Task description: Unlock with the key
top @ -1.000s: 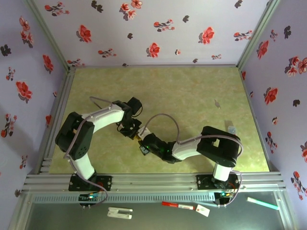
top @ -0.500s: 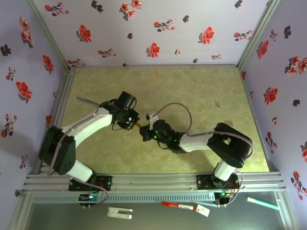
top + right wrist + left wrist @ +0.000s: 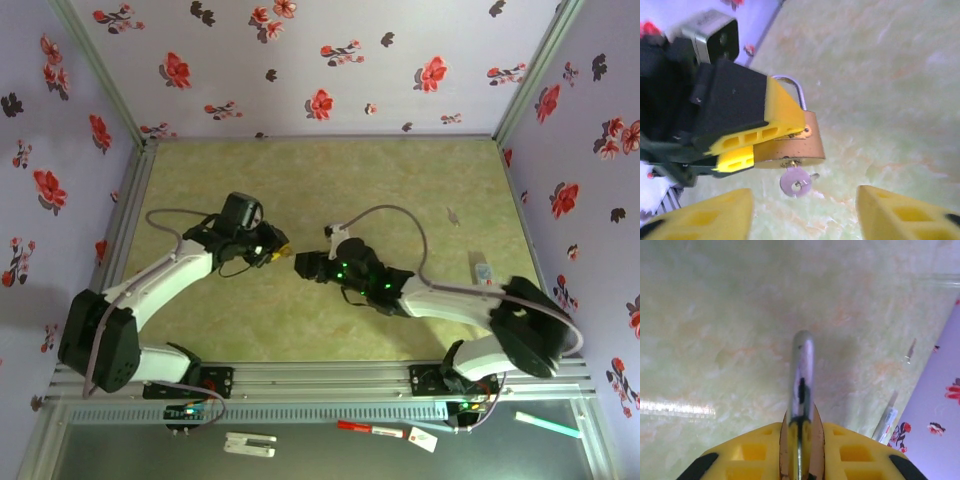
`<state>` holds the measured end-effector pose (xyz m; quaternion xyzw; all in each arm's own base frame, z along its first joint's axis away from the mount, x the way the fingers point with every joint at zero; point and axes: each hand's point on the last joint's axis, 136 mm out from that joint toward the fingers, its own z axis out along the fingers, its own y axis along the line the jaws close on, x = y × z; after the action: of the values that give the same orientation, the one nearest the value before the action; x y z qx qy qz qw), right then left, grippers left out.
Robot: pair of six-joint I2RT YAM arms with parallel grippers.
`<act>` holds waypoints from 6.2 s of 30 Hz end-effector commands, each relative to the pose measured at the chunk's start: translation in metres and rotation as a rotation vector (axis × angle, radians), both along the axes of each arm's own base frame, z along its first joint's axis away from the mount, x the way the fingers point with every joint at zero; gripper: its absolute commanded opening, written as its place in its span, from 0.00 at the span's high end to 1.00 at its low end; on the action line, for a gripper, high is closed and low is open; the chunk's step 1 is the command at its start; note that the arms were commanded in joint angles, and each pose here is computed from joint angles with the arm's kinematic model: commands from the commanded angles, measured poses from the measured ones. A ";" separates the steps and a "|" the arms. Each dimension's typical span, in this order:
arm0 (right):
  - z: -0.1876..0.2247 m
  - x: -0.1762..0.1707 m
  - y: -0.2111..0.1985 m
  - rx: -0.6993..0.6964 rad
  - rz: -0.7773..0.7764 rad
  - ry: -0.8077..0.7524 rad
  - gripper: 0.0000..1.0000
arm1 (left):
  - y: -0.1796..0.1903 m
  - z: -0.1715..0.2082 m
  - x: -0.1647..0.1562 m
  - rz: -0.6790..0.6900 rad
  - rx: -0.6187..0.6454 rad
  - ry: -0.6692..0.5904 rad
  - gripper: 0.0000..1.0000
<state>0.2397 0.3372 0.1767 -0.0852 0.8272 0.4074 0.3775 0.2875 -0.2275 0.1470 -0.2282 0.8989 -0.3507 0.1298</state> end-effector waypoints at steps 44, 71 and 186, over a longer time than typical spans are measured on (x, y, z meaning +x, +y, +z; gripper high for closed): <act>0.056 0.023 -0.042 0.074 0.106 0.029 0.73 | -0.107 0.112 -0.081 -0.945 -0.123 -0.829 1.00; 0.056 0.032 -0.076 -0.062 -0.043 0.019 1.00 | -0.037 0.130 -0.027 -0.551 -0.030 -0.773 0.00; -0.103 0.188 -0.402 0.033 -0.944 0.843 0.46 | 0.057 0.187 -0.032 -0.273 0.060 -0.763 0.00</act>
<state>0.3990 -0.0580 0.0607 0.4389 0.8706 0.1806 0.1296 0.2553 -0.1761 0.3415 0.0454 0.8104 -0.4140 0.4120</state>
